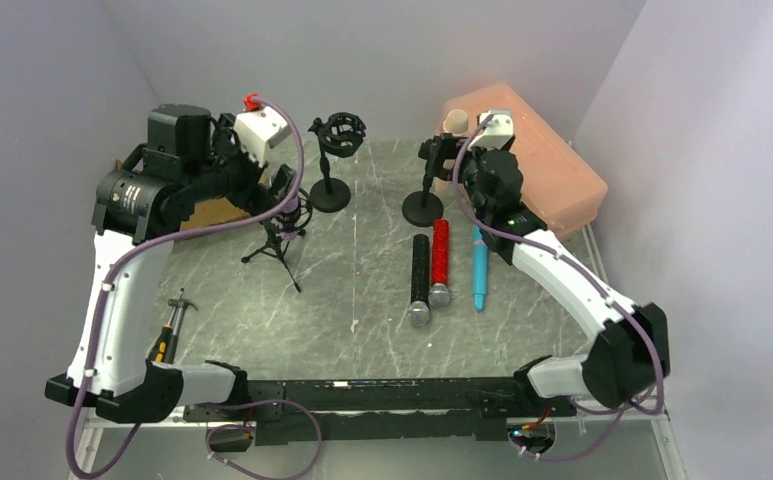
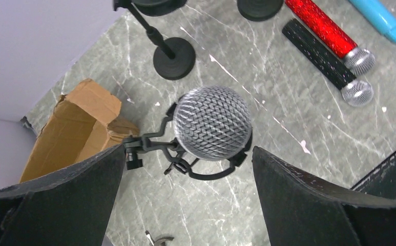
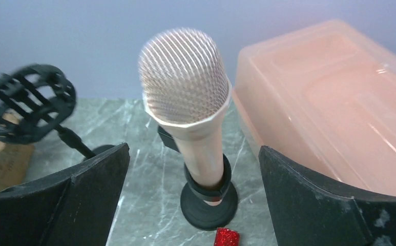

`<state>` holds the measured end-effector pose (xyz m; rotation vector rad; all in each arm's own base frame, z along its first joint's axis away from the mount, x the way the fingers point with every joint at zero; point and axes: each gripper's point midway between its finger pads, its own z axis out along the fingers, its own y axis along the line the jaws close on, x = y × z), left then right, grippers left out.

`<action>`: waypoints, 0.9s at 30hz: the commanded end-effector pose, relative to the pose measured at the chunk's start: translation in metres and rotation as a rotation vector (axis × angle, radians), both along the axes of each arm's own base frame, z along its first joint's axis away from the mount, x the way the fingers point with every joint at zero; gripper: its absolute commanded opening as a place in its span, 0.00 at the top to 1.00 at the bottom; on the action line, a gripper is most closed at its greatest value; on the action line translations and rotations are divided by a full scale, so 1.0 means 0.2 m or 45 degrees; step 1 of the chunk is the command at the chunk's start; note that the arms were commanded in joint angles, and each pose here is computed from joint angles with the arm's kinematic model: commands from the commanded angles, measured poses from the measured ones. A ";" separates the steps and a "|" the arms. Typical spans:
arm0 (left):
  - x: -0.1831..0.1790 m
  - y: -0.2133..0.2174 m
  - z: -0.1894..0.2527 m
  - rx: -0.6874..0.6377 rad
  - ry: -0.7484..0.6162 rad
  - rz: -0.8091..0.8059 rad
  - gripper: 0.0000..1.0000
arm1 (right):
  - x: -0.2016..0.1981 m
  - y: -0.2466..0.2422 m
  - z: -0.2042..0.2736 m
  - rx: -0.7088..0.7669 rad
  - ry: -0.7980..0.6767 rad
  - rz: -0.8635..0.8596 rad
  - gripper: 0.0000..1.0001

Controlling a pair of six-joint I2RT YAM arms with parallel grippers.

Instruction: Attach the microphones to the stand

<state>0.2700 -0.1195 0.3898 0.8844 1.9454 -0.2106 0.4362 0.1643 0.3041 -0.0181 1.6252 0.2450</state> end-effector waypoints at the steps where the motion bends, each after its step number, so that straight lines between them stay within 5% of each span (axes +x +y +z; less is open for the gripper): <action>1: 0.04 0.02 0.11 -0.090 -0.037 0.044 0.01 | -0.15 -0.03 0.21 0.049 -0.051 -0.063 0.00; 7: 0.11 0.06 0.14 -0.136 -0.034 0.080 0.01 | -0.29 -0.03 0.51 0.019 -0.171 -0.141 0.00; 14: 0.10 0.07 0.22 -0.177 -0.085 0.085 0.01 | -0.35 0.38 0.70 -0.196 -0.141 0.035 0.00; 19: -0.01 0.03 0.23 -0.234 -0.096 0.015 0.00 | -0.37 0.48 0.54 -0.261 -0.007 0.029 0.00; 27: -0.12 0.07 0.35 -0.261 -0.171 0.042 0.01 | -0.55 0.26 0.08 -0.174 0.304 -0.098 0.05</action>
